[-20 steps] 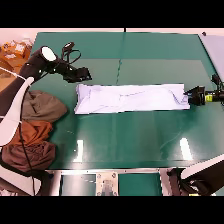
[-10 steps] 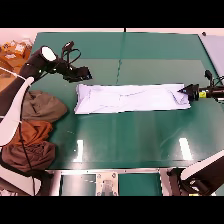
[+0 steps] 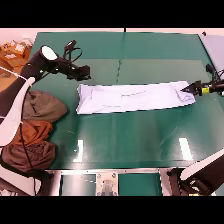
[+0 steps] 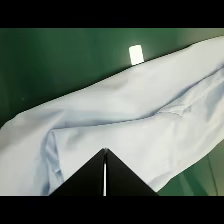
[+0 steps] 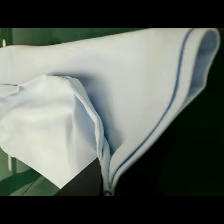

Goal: Fold the shirts.

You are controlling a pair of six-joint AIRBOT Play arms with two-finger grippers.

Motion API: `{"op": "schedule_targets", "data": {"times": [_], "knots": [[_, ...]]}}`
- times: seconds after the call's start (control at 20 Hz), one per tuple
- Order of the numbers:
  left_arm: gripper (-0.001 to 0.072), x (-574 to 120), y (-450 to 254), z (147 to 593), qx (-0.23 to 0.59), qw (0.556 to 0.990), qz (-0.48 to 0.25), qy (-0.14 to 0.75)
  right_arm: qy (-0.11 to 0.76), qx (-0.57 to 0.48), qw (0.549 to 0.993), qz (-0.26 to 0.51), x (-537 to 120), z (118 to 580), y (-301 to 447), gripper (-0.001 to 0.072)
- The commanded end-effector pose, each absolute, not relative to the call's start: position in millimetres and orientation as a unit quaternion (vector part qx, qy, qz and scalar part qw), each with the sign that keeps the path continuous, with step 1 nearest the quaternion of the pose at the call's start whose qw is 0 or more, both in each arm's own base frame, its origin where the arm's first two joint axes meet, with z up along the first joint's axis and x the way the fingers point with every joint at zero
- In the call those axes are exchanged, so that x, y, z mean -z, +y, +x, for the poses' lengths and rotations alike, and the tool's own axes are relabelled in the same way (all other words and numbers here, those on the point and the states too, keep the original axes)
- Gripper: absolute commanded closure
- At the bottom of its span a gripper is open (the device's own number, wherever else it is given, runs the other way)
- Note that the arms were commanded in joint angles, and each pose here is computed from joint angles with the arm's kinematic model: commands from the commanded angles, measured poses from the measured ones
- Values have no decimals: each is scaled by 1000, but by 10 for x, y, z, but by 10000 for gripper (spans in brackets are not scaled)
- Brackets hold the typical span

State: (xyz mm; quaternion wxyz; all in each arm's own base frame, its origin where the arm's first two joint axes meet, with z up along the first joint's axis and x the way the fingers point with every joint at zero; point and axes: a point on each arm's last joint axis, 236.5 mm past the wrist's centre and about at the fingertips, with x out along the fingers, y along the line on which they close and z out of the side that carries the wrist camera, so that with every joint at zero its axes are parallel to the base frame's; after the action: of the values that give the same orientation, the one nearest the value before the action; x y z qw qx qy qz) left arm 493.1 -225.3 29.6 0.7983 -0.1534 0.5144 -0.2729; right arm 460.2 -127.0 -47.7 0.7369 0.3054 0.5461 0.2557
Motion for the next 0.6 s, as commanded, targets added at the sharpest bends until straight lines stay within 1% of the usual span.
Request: {"op": "schedule_targets", "data": {"times": [0.0, 0.15, 0.35, 0.45, 0.55], "knots": [[689, -380, -2756, 4932, 305, 810, -149, 478, 550, -267, 735, 294, -1, 4550, -1144, 700], [688, -88, -3625, 4699, 345, 799, -141, 471, 556, -258, 735, 290, -506, 4477, -902, 700], [688, 375, -4698, 4320, 391, 766, -188, 474, 541, -269, 758, 247, -1191, 4396, -402, 699], [688, 467, -5076, 4172, 415, 747, -195, 480, 536, -279, 764, 228, -1442, 4323, -146, 699], [688, 599, -5290, 4019, 428, 726, -198, 501, 532, -292, 766, 211, -1613, 4243, 58, 699]]}}
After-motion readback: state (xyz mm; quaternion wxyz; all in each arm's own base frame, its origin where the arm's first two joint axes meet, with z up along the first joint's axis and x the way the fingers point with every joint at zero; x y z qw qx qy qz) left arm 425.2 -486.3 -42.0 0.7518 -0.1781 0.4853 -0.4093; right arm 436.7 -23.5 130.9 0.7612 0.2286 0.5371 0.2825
